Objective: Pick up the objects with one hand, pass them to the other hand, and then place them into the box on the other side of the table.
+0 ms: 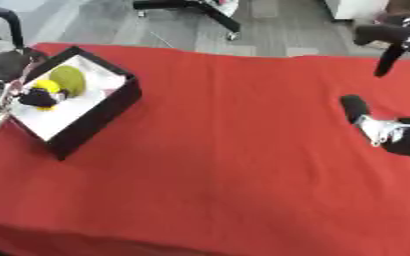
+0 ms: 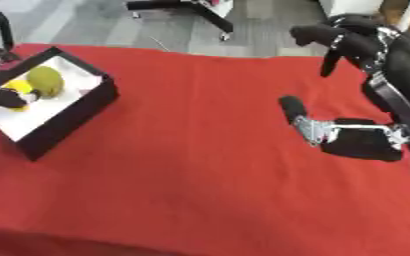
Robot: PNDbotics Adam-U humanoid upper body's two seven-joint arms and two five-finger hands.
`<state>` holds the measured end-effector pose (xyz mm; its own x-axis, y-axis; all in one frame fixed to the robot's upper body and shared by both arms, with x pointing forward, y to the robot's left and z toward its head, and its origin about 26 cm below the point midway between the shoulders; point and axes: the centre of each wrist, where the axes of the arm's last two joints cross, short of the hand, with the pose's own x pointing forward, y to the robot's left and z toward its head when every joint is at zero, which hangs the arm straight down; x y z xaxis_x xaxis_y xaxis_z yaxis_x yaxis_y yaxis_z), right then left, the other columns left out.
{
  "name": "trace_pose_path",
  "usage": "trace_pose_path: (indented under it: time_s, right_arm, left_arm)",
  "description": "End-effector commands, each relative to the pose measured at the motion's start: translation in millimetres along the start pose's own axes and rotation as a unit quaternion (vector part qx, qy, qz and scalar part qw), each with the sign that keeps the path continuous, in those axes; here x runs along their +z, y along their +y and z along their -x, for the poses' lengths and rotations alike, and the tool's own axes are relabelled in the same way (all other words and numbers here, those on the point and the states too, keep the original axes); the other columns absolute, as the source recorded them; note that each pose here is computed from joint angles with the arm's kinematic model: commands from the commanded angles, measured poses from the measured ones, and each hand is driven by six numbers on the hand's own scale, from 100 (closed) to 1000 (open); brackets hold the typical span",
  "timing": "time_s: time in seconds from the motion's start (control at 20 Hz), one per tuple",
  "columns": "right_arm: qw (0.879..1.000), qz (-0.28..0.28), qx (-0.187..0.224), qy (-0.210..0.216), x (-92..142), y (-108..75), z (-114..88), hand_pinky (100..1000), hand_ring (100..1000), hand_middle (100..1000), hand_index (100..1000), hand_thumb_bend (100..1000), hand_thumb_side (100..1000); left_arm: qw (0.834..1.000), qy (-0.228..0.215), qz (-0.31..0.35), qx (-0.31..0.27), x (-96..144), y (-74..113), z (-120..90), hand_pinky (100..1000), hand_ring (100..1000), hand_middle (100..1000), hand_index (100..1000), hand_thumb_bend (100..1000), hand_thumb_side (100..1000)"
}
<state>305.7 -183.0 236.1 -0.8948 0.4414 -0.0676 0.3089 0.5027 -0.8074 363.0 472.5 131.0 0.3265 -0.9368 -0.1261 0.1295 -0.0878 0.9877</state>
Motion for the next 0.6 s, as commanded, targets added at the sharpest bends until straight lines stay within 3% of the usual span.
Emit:
trace_pose_path:
  time_s: [0.05,0.1,0.15,0.2,0.25,0.3,0.45,0.55,0.6]
  right_arm:
    - [1.000,0.007,0.008,-0.009,-3.1,-7.6,-2.3,859,453,697,872,232,475]
    - [1.000,0.006,0.008,-0.007,-2.5,-7.6,-2.1,859,453,697,872,227,476]
    - [1.000,0.006,0.009,-0.005,-1.6,-7.5,-1.8,858,453,697,872,226,476]
    - [1.000,0.006,0.009,-0.002,-0.8,-7.3,-1.6,858,453,696,872,225,475]
    - [1.000,0.006,0.008,0.001,0.2,-6.9,-1.3,858,453,696,872,224,475]
    - [1.000,0.007,0.008,0.004,1.2,-6.4,-1.2,857,452,695,871,224,474]
    - [1.000,0.014,0.004,0.015,4.2,-4.2,-1.1,854,452,694,869,219,467]
    - [0.999,0.024,-0.001,0.026,6.1,-1.7,-1.4,852,452,693,866,210,461]
    - [0.999,0.031,-0.004,0.032,7.3,0.0,-1.8,849,451,692,864,201,459]
  left_arm:
    - [0.999,0.014,0.013,-0.030,-7.0,13.4,20.7,959,838,895,958,505,493]
    - [0.999,0.013,0.014,-0.035,-8.3,15.9,23.5,1000,932,1000,1000,444,902]
    - [0.999,0.010,0.008,-0.041,-8.2,23.1,26.9,1000,932,1000,1000,430,875]
    - [0.999,0.005,-0.002,-0.046,-7.8,31.6,28.2,996,927,988,1000,324,691]
    - [0.999,-0.003,-0.021,-0.048,-7.8,42.2,27.1,992,926,986,1000,310,672]
    - [0.998,-0.013,-0.044,-0.043,-7.8,52.9,24.3,964,916,965,1000,226,526]
    - [0.992,-0.057,-0.112,-0.010,-6.5,80.3,9.3,903,896,927,993,100,348]
    - [0.984,-0.091,-0.149,0.022,-4.8,89.9,-4.7,846,878,888,968,100,399]
    - [0.979,-0.110,-0.165,0.038,-3.8,92.1,-13.4,790,872,863,947,100,526]
